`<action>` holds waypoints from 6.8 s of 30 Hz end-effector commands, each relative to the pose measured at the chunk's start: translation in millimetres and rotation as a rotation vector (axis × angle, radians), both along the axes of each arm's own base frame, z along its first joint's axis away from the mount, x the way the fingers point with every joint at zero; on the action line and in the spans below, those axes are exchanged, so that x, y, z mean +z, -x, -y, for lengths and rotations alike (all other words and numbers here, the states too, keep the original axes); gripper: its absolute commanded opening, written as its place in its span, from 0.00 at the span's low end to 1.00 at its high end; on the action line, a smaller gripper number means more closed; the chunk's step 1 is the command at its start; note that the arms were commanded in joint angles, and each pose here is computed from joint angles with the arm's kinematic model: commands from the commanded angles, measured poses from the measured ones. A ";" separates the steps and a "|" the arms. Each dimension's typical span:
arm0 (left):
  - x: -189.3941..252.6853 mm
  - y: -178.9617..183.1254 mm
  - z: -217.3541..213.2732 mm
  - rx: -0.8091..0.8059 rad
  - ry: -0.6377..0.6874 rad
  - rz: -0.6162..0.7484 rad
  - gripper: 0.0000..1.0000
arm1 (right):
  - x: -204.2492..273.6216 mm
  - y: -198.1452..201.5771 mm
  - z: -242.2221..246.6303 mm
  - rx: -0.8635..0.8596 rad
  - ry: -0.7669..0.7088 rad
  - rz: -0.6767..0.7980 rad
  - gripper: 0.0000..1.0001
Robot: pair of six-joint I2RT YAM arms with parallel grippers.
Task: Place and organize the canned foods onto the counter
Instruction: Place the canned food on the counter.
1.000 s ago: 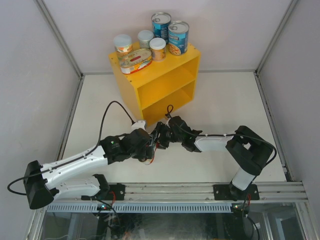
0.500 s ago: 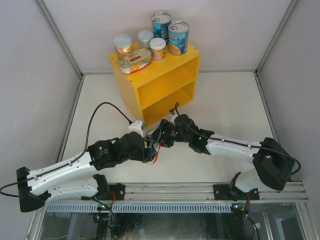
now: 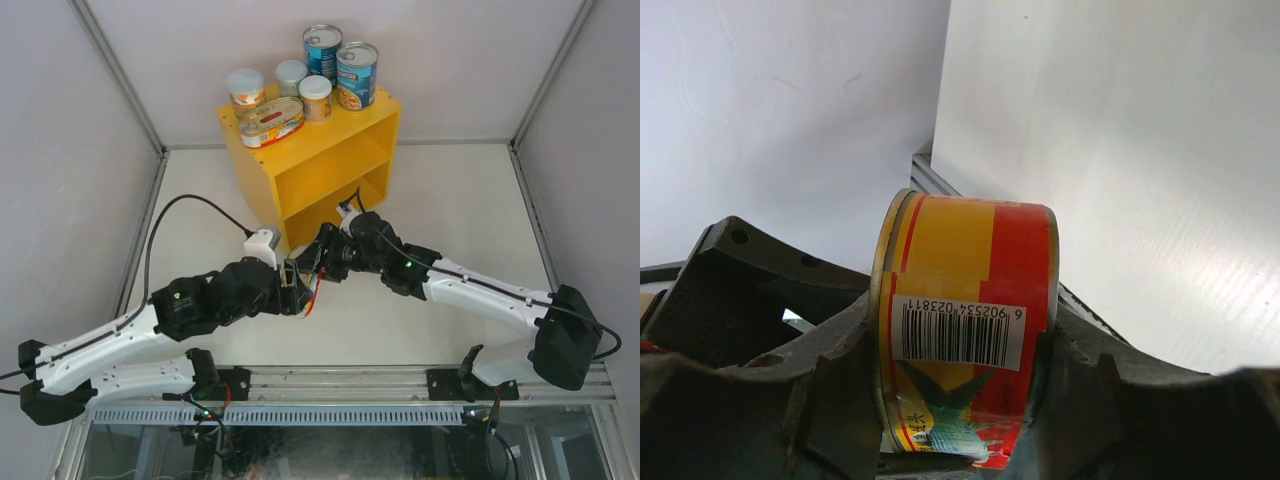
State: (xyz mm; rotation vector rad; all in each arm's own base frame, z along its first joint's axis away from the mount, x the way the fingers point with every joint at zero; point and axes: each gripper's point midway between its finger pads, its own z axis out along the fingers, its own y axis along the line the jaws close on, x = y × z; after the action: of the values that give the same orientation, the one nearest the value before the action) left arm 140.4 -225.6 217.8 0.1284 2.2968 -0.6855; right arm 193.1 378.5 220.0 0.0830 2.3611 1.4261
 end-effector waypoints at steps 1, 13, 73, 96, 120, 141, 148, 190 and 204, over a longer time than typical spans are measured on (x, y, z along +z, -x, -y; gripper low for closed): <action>92.9 -7.0 8.2 0.050 0.264 0.091 0.60 | 109.2 1.2 -4.6 0.026 -0.225 0.180 0.05; 194.9 -40.8 -17.9 0.140 0.173 0.356 0.52 | 223.4 -32.2 9.0 -0.012 -0.347 0.312 0.03; 253.4 -200.4 -70.8 0.260 -0.074 0.521 0.80 | 262.5 -188.5 -3.7 -0.333 -0.455 0.346 0.00; 264.5 -167.6 -88.3 0.307 0.030 0.596 0.83 | 248.8 -186.9 1.3 -0.439 -0.426 0.334 0.00; 208.1 -122.8 -84.4 0.146 0.060 0.652 0.80 | 243.7 -183.9 4.8 -0.488 -0.432 0.296 0.00; 203.6 -146.1 -68.6 0.058 -0.026 0.713 0.81 | 235.3 -189.5 12.9 -0.564 -0.504 0.187 0.00; 202.9 -150.4 -63.7 0.040 -0.026 0.720 0.81 | 236.0 -194.3 15.4 -0.586 -0.512 0.180 0.00; 204.7 -205.8 -39.2 0.081 -0.017 0.712 0.79 | 209.4 -194.3 1.6 -0.542 -0.429 0.114 0.13; 200.3 -213.6 -50.5 0.179 -0.017 0.685 0.75 | 199.1 -184.4 0.8 -0.495 -0.358 0.115 0.38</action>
State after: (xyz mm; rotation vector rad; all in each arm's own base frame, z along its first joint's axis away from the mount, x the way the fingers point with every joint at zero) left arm 342.1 -193.1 376.1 0.2635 1.7460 -0.4859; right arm 395.0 375.2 389.6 0.7286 1.8105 1.4761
